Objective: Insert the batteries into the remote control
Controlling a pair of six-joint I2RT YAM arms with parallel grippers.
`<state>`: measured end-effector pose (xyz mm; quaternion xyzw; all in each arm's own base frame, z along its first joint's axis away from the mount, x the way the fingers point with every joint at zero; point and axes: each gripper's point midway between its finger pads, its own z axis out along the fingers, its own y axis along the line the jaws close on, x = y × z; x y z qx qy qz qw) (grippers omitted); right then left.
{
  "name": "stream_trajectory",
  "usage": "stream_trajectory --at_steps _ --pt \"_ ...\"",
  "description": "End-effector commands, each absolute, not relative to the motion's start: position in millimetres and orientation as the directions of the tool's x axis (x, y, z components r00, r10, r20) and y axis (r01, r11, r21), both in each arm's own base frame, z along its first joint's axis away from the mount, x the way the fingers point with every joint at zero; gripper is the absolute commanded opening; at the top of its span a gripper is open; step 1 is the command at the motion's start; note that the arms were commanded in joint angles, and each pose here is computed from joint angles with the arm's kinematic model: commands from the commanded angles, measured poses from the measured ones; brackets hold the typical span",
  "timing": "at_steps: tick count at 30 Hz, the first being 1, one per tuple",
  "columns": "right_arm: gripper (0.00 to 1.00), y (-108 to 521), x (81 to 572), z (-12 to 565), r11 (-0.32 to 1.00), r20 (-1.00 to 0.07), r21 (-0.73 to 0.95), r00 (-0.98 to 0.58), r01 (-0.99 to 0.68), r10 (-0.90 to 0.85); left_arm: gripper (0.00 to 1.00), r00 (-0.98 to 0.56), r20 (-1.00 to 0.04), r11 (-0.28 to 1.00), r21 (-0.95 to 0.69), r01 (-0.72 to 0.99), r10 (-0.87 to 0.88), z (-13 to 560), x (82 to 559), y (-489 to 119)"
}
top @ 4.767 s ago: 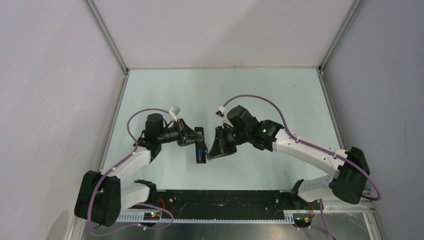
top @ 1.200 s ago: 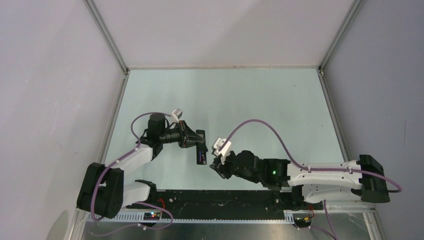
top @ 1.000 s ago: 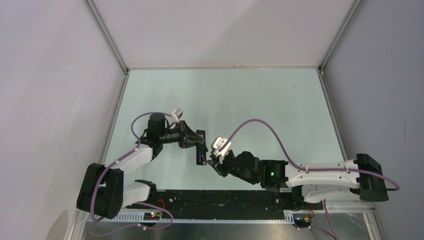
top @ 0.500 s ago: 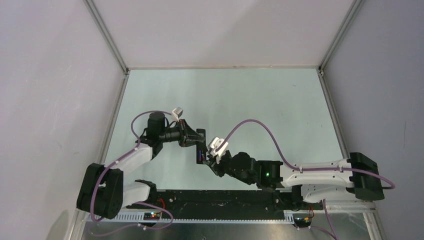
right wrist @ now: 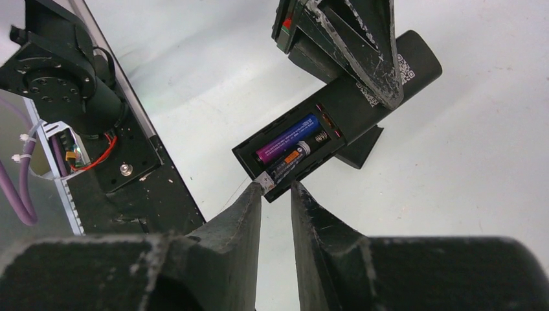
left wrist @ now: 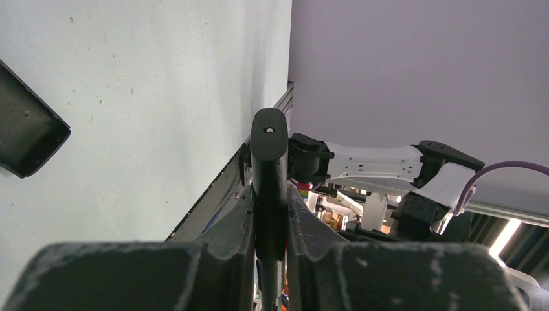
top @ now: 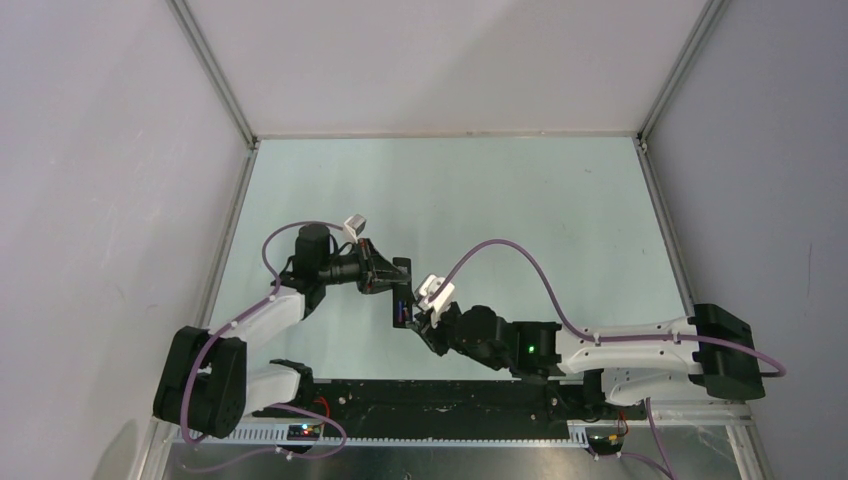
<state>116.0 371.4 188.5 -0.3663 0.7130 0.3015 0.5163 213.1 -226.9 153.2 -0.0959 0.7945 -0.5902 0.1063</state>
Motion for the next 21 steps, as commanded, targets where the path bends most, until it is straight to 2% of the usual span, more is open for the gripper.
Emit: stream_trajectory --at_steps 1,21 --pt "0.27 370.3 121.6 188.0 0.585 -0.957 0.070 -0.220 -0.808 -0.188 0.00 -0.960 -0.122 0.257 -0.965 0.055 -0.251 172.5 215.3 -230.3" --pt "0.26 369.8 124.8 190.0 0.597 -0.959 0.076 -0.222 -0.799 -0.175 0.00 -0.960 -0.123 0.256 -0.965 0.057 -0.251 172.9 214.6 -230.2"
